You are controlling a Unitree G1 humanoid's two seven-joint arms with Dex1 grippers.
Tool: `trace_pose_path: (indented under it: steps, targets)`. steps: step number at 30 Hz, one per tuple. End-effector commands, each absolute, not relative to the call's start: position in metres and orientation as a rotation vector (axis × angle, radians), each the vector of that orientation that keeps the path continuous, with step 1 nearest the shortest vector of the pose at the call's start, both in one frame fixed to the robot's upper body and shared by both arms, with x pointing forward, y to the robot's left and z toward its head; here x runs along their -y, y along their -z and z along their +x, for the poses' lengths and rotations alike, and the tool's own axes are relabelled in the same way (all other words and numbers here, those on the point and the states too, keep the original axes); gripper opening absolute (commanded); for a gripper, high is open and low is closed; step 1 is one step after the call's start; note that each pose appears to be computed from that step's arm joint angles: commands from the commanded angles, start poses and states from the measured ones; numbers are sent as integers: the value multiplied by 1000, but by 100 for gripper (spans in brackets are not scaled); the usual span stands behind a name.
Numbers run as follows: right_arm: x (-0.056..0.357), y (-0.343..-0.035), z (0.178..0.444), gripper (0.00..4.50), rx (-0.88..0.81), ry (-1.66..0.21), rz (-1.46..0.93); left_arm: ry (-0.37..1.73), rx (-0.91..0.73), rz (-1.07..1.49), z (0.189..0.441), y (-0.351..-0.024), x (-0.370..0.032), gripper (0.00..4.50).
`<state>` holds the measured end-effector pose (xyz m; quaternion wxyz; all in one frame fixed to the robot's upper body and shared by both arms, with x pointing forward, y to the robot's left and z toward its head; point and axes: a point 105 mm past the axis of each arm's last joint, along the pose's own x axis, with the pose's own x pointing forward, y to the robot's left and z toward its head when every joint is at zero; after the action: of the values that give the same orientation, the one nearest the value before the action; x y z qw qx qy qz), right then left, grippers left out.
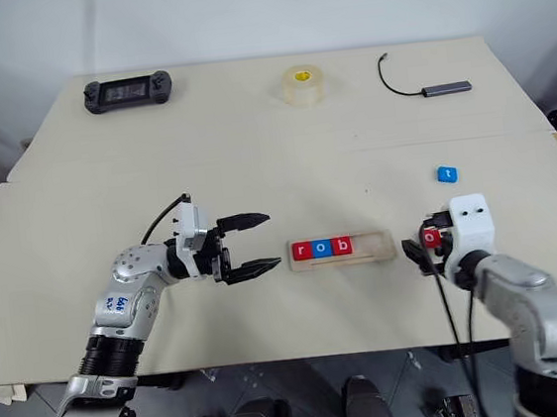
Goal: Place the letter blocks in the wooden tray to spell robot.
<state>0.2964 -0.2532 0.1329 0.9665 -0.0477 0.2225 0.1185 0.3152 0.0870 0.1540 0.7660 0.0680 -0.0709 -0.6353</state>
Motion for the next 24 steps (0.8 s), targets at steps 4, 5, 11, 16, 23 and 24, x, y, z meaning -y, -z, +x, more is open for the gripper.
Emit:
trace_pose_path:
  steps: [4, 5, 11, 16, 23, 24]
  targets:
    - [247, -158, 294, 404, -365, -733, -335, 1451, 211, 194, 308, -166, -87, 450]
    - [252, -158, 296, 404, -372, -765, -358, 1463, 211, 206, 307, -167, -87, 450]
    - [272, -144, 311, 404, -432, -919, -525, 1477, 207, 247, 306, -172, -88, 450]
    - [273, -140, 319, 404, -424, -984, -485, 1432, 204, 218, 308, -175, -95, 450]
    - [282, -123, 331, 404, -480, -985, -535, 1408, 190, 241, 303, -173, -104, 450]
    - [283, -121, 331, 404, -490, -991, -550, 1404, 192, 243, 304, -174, -104, 450]
